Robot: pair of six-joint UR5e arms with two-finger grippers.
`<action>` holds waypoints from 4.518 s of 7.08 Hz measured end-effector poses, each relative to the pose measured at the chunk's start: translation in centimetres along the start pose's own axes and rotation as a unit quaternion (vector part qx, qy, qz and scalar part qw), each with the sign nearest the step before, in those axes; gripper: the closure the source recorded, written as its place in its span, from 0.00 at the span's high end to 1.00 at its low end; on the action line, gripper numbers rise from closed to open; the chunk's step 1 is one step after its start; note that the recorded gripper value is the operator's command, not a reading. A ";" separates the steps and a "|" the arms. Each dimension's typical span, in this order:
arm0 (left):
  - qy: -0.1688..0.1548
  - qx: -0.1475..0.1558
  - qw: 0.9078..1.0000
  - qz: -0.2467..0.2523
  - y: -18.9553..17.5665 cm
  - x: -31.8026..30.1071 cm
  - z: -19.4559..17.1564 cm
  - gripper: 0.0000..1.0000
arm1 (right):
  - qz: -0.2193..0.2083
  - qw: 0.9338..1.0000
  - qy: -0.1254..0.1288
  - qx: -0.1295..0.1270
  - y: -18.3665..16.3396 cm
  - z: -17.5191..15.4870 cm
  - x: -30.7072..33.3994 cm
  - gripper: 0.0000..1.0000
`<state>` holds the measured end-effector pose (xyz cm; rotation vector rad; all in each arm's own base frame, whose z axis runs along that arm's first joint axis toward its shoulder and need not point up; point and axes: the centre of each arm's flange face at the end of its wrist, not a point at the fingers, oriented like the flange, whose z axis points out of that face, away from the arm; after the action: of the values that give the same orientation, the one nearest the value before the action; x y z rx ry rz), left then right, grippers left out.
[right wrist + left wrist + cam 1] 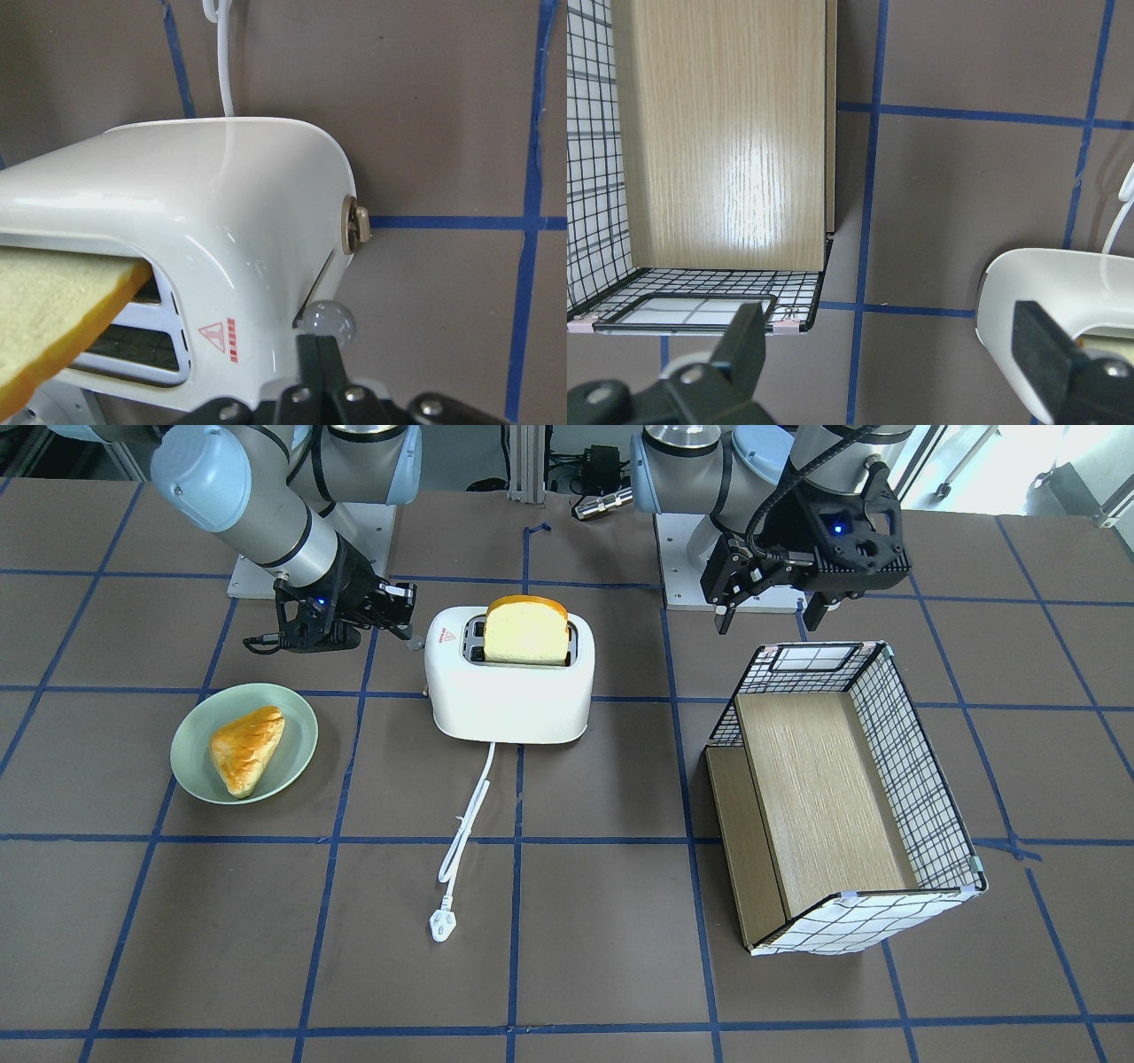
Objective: Press toaster with right arm
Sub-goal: 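Press the toaster lever down with the right gripper, then lift the right gripper up and away from the toaster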
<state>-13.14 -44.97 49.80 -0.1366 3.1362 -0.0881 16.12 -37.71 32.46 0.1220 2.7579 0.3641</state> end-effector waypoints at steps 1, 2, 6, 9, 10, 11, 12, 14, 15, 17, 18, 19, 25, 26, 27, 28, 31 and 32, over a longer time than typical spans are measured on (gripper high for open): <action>0.000 0.000 1.000 0.000 0.0 0.0 0.0 1.00 | -0.003 1.000 -0.001 -0.009 0.0 0.8 0.2 0.00; 0.000 0.000 1.000 0.000 0.0 0.0 0.0 1.00 | -0.005 1.000 -0.002 -0.013 0.0 1.2 0.4 0.00; 0.000 0.000 1.000 0.000 0.0 0.0 0.0 1.00 | -0.003 1.000 -0.004 -0.008 -0.8 1.7 0.5 0.00; 0.000 0.000 1.000 0.000 0.0 0.0 0.0 1.00 | 0.004 1.000 -0.004 -0.008 -1.8 2.3 0.8 0.00; 0.000 0.000 1.000 0.000 0.0 0.0 0.0 1.00 | 0.005 1.000 -0.003 -0.013 -2.0 2.7 0.9 0.00; 0.000 0.000 1.000 0.000 0.0 0.0 0.0 1.00 | 0.004 1.000 -0.003 -0.019 -2.3 3.1 1.1 0.00; 0.000 0.000 1.000 0.000 0.0 0.0 0.0 1.00 | 0.003 1.000 -0.002 -0.026 -2.5 3.6 1.3 0.00; 0.000 0.000 1.000 0.000 0.0 0.0 0.0 1.00 | 0.001 0.999 -0.001 -0.044 -2.8 5.0 1.8 0.00; 0.000 0.000 1.000 0.000 0.0 0.0 0.0 1.00 | 0.002 0.999 -0.001 -0.050 -3.0 5.6 2.0 0.00; 0.000 0.000 1.000 0.000 0.0 0.0 0.0 1.00 | -0.002 0.998 -0.001 -0.060 -3.5 6.3 2.3 0.00; 0.000 0.000 1.000 0.000 0.0 0.0 0.0 1.00 | -0.002 0.998 0.000 -0.064 -3.8 6.8 2.6 0.00; 0.000 0.000 1.000 0.000 0.0 0.0 0.0 1.00 | -0.002 0.998 0.001 -0.068 -4.2 7.3 2.8 0.00; 0.000 0.000 1.000 0.000 0.0 0.0 0.0 1.00 | 0.058 0.998 0.007 -0.026 -6.2 3.6 1.4 0.12; 0.000 0.000 1.000 0.000 0.0 0.0 0.0 1.00 | 0.078 0.997 0.006 -0.003 -6.9 1.2 0.5 0.17; 0.000 0.000 1.000 0.000 0.0 0.0 0.0 1.00 | 0.086 0.996 0.005 0.015 -7.2 -1.1 -0.5 0.22; 0.000 0.000 1.000 0.000 0.0 0.0 0.0 1.00 | 0.086 0.996 0.008 0.033 -7.3 -3.6 -1.3 0.27; 0.000 0.000 1.000 0.000 0.0 0.0 0.0 1.00 | 0.084 0.990 0.052 0.106 -7.7 -11.5 -3.2 1.00; 0.000 0.000 1.000 0.000 0.0 0.0 0.0 1.00 | 0.080 0.986 0.065 0.129 -7.7 -13.6 -3.7 1.00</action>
<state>-13.14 -44.98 49.79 -0.1365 3.1362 -0.0877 14.37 -48.85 43.92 0.3991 2.9224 0.0547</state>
